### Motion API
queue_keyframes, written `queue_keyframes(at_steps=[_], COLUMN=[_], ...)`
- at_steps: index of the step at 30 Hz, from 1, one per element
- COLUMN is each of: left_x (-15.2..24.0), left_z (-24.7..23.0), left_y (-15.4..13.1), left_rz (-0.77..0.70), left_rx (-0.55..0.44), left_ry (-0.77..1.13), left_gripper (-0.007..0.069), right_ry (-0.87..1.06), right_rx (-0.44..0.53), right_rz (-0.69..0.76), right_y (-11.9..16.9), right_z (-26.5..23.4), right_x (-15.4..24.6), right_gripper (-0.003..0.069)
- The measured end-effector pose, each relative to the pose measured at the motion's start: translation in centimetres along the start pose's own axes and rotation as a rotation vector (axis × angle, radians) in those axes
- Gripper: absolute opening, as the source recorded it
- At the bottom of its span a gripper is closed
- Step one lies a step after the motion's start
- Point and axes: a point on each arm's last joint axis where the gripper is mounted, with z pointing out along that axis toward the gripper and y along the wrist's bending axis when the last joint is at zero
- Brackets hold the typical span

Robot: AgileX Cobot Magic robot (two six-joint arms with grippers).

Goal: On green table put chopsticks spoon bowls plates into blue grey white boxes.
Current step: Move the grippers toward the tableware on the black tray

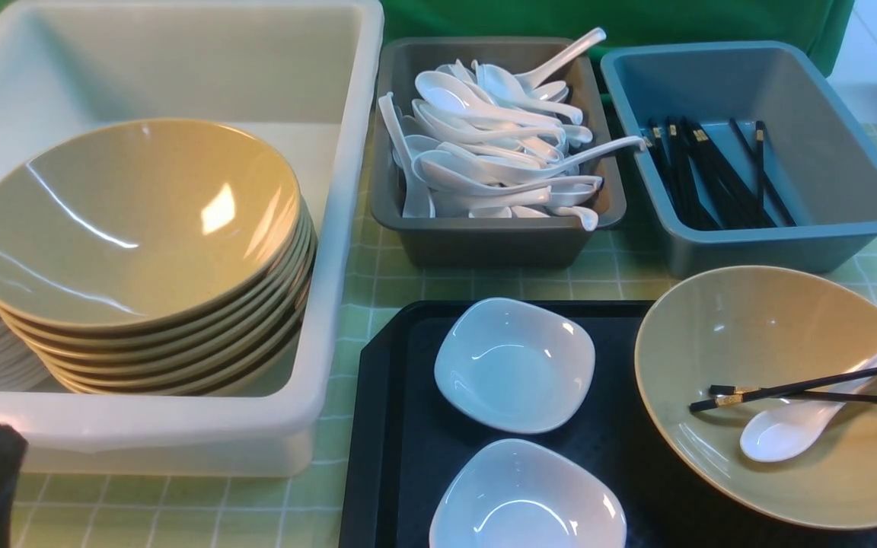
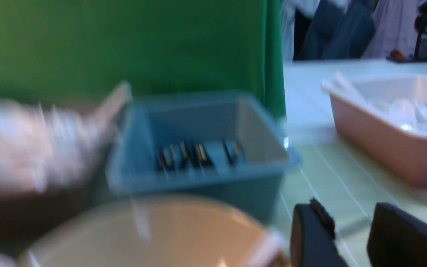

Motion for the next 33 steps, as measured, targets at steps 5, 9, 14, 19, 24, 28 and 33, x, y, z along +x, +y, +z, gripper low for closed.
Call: queue_keyframes(at_steps=[5, 9, 14, 19, 24, 28, 33], left_x=[-2.5, -4.2, -12.8, -19.7, -20.7, -18.6, -16.1], left_z=[-0.4, -0.9, -2.4, -0.2, 4.9, 8.0, 8.5], left_y=[0.2, 0.4, -2.2, -5.3, -6.6, -6.4, -7.5], left_rz=[-0.269, -0.316, -0.330, -0.235, -0.088, -0.012, -0.038], left_rx=[0.011, 0.014, 0.105, 0.135, 0.085, 0.051, 0.157], left_ry=[-0.281, -0.438, -0.569, -0.358, 0.072, 0.300, 0.412], left_gripper=[-0.0001, -0.0001, -0.0001, -0.0001, -0.0001, -0.0001, -0.0001], right_ry=[-0.198, -0.249, -0.313, -0.143, 0.147, 0.454, 0.798], right_rx=[-0.040, -0.064, -0.094, -0.049, -0.007, -0.022, -0.192], right_rz=[0.133, 0.224, 0.235, 0.107, -0.078, -0.265, -0.433], right_y=[0.2, 0.5, 2.5, 4.0, 4.4, 4.1, 4.4], right_z=[-0.2, -0.4, -0.5, 2.2, 6.4, 10.3, 13.3], right_x=[-1.8, -3.4, -13.3, -20.6, -22.0, -19.2, -14.8], right_gripper=[0.0236, 0.0236, 0.0236, 0.0236, 0.0236, 0.0236, 0.0236])
